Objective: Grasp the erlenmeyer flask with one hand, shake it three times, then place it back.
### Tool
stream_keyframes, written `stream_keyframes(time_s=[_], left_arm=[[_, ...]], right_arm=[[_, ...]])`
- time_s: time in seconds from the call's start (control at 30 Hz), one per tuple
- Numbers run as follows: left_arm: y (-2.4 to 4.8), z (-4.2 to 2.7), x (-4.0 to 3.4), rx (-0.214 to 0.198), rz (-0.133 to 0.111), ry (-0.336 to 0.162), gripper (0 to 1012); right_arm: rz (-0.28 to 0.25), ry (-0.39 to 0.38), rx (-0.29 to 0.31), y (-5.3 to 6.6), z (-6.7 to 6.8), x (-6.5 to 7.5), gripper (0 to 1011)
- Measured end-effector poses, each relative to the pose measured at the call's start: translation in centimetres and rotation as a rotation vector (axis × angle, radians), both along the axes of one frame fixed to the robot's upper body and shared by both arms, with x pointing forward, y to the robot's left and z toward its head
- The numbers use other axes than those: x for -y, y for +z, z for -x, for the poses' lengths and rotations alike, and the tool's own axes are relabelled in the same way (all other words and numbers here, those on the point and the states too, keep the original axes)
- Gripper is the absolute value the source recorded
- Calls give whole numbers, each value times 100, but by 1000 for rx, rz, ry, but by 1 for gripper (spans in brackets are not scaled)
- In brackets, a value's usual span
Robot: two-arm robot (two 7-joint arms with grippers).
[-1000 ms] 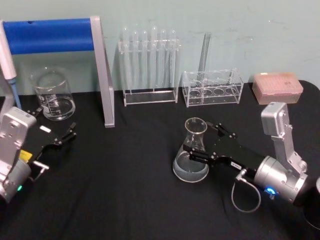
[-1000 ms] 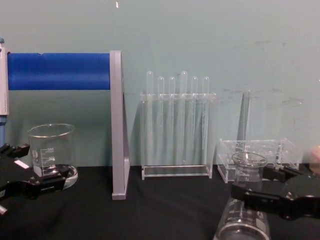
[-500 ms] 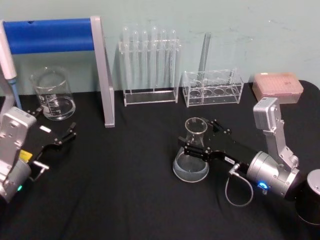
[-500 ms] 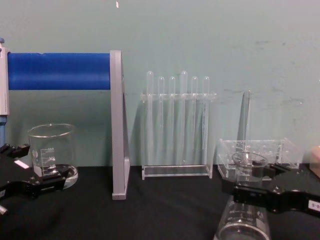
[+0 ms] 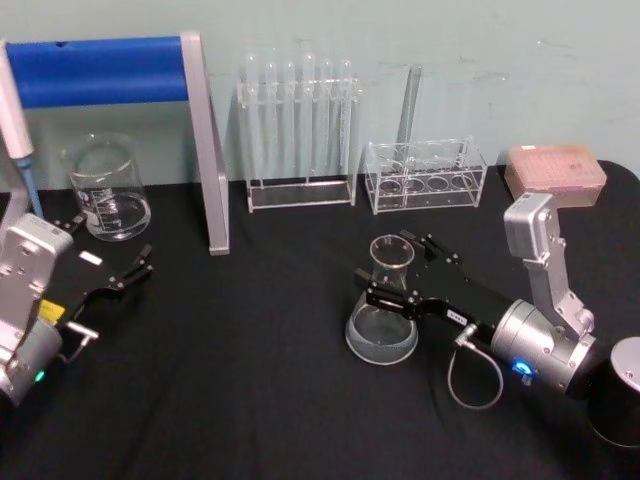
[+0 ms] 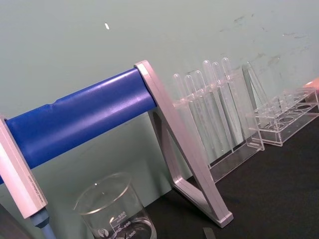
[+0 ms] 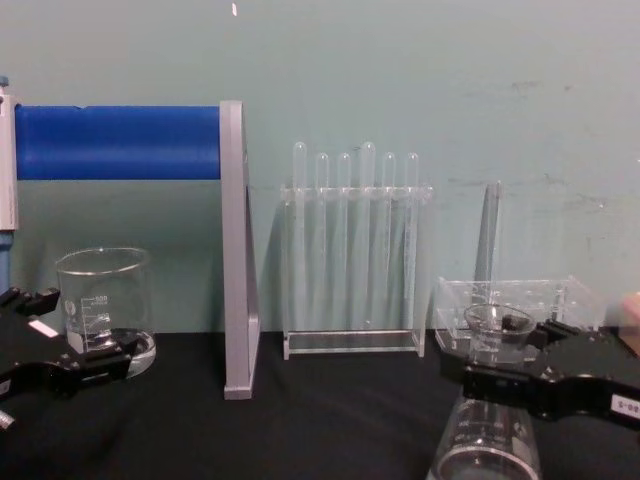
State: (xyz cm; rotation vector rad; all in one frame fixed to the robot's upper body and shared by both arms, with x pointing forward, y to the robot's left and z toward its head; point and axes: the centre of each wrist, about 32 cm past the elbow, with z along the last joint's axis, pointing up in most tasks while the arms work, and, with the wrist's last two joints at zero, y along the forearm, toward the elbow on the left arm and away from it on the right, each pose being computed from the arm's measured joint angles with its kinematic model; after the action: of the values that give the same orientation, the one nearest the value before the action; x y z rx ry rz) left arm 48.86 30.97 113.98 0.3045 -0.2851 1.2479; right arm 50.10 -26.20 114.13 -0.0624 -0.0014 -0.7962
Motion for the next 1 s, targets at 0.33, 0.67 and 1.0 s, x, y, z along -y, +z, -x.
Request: stream_keyframes(time_s=[0.33,0.67,1.0], left_arm=[[0,0,0,0,0,0,1001],[0,0,0,0,0,0,1001],[0,0,0,0,0,0,1001]], right_arm=[[1,0,1,-1,3,-1,1000],[0,-1,1,1,3,2,850],[-1,-1,1,1,3,2,594]])
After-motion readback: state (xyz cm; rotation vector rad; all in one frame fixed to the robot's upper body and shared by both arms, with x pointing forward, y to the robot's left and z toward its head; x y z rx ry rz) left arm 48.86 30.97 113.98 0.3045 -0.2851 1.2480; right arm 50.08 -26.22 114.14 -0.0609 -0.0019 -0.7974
